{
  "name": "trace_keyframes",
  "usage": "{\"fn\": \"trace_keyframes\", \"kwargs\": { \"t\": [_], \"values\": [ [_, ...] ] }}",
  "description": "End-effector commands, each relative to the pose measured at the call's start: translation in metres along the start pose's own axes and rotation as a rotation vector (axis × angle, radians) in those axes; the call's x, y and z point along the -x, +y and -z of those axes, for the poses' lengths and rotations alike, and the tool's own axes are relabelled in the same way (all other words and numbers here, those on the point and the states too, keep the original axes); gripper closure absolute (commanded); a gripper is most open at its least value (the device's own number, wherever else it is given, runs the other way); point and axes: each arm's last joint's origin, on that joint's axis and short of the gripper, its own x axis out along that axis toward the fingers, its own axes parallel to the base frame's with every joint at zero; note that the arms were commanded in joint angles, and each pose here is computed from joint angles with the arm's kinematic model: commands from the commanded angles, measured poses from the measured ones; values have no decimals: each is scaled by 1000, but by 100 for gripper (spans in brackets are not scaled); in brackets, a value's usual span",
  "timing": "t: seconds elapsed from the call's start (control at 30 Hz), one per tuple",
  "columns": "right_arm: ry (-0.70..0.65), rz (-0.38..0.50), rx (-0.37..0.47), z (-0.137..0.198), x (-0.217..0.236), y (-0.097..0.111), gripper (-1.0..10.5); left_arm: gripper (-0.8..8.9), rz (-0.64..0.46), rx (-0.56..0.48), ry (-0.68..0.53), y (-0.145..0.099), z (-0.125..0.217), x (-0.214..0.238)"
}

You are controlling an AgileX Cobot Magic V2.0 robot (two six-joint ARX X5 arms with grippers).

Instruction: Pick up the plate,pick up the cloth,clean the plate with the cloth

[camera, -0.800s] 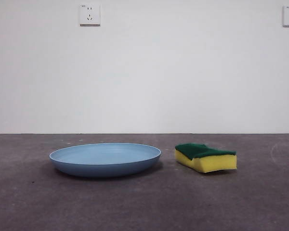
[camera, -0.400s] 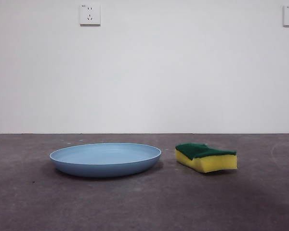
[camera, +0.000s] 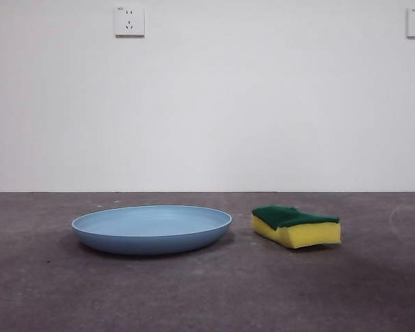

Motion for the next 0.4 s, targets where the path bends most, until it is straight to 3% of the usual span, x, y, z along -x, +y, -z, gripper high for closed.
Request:
{"fn": "trace_keyframes", "kwargs": {
  "t": [0.03,0.13,0.4],
  "values": [
    [10,34,-56,7,-2,-1,946,817,-2,7,10,0,4,-1],
    [39,79,-102,14,-3,-2,946,817,-2,7,10,0,4,-1],
    [34,78,-97,13,-3,-1,946,817,-2,7,10,0,4,-1]
  ]
}}
